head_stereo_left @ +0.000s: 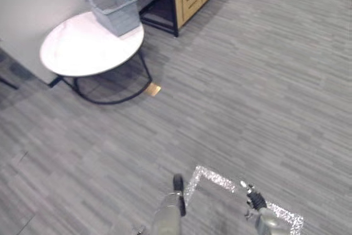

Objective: Pick vegetable in the basket

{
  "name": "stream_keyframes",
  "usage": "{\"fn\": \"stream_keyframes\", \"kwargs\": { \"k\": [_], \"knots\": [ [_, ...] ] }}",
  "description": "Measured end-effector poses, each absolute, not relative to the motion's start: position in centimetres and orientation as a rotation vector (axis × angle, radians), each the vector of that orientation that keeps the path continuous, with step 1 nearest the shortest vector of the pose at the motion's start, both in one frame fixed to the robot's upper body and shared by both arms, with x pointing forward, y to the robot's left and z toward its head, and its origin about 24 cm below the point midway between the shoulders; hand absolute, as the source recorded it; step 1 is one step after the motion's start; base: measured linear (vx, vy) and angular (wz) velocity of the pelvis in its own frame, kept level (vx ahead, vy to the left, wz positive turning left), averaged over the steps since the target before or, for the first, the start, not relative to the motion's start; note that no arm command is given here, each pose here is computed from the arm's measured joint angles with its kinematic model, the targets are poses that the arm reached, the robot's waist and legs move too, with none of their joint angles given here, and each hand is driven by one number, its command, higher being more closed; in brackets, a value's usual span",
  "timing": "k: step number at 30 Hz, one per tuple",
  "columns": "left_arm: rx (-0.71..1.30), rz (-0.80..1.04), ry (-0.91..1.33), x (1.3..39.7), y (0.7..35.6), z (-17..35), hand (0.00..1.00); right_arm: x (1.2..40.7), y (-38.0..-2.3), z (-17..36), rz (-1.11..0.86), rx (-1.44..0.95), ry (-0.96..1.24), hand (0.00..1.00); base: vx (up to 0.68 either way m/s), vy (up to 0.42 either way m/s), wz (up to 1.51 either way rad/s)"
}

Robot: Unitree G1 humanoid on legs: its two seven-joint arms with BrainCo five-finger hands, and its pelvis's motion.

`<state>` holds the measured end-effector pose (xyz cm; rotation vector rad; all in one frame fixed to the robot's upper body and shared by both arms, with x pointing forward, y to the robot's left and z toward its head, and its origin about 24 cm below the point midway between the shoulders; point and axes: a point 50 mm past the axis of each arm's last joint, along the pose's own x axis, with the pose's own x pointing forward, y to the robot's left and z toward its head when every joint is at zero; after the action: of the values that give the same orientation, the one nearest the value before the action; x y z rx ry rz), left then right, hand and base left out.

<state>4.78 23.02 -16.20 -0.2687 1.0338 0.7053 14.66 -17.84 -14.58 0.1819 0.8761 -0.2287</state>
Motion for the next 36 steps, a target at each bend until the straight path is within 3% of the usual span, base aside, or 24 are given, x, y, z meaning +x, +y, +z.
{"fn": "stream_keyframes", "kwargs": {
  "k": [4, 6, 10, 14, 16, 20, 28, 34, 35, 36],
  "knots": [
    [-0.15, 0.575, 1.038, 6.3, 23.5, -15.9, 0.0, 10.6, -18.9, -16.0, -0.274, 0.166, 0.998, 0.0, 0.74, 0.289, 0.06],
    [-0.099, 0.518, 1.024, 7.4, 23.7, -15.6, 0.0, 10.6, -19.3, -15.8, -0.288, 0.175, 0.982, 0.0, 0.66, 0.184, 0.15],
    [-0.118, 0.401, 0.853, 13.9, 21.3, -14.1, 0.0, 10.5, -20.8, -15.4, -0.341, 0.163, 0.943, 0.0, 0.59, 0.009, 0.49],
    [-0.172, 0.332, 0.748, 17.2, 18.2, -12.9, 0.0, 7.7, -20.9, -15.9, -0.387, 0.177, 1.007, 0.0, 0.61, -0.212, 0.87],
    [-0.205, 0.348, 0.769, 16.5, 17.6, -13.3, 0.0, 7.2, -21.3, -16.0, -0.39, 0.166, 1.033, 0.0, 0.61, -0.273, 0.43],
    [-0.29, 0.447, 0.954, 10.9, 16.8, -15.7, 0.0, 7.5, -22.8, -15.7, -0.412, 0.125, 1.02, 0.0, 0.7, -0.352, 0.09],
    [-0.308, 0.592, 0.991, 8.6, 20.6, -16.1, 0.0, 8.3, -22.6, -15.9, -0.427, 0.153, 1.033, 0.0, 0.61, -0.225, 0.07],
    [-0.271, 0.596, 1.041, 7.4, 21.1, -16.4, 0.0, 9.8, -22.9, -15.7, -0.425, 0.154, 1.015, 0.0, 0.54, 0.1, 0.08],
    [-0.26, 0.643, 1.113, 4.8, 21.3, -16.8, 0.0, 9.5, -22.7, -15.8, -0.413, 0.129, 1.033, 0.0, 1.01, 0.522, 0.08],
    [-0.237, 0.635, 1.112, 5.0, 21.7, -16.7, 0.0, 9.3, -22.3, -16.0, -0.403, 0.133, 1.045, 0.0, 1.11, 0.604, 0.29]
  ]
}}
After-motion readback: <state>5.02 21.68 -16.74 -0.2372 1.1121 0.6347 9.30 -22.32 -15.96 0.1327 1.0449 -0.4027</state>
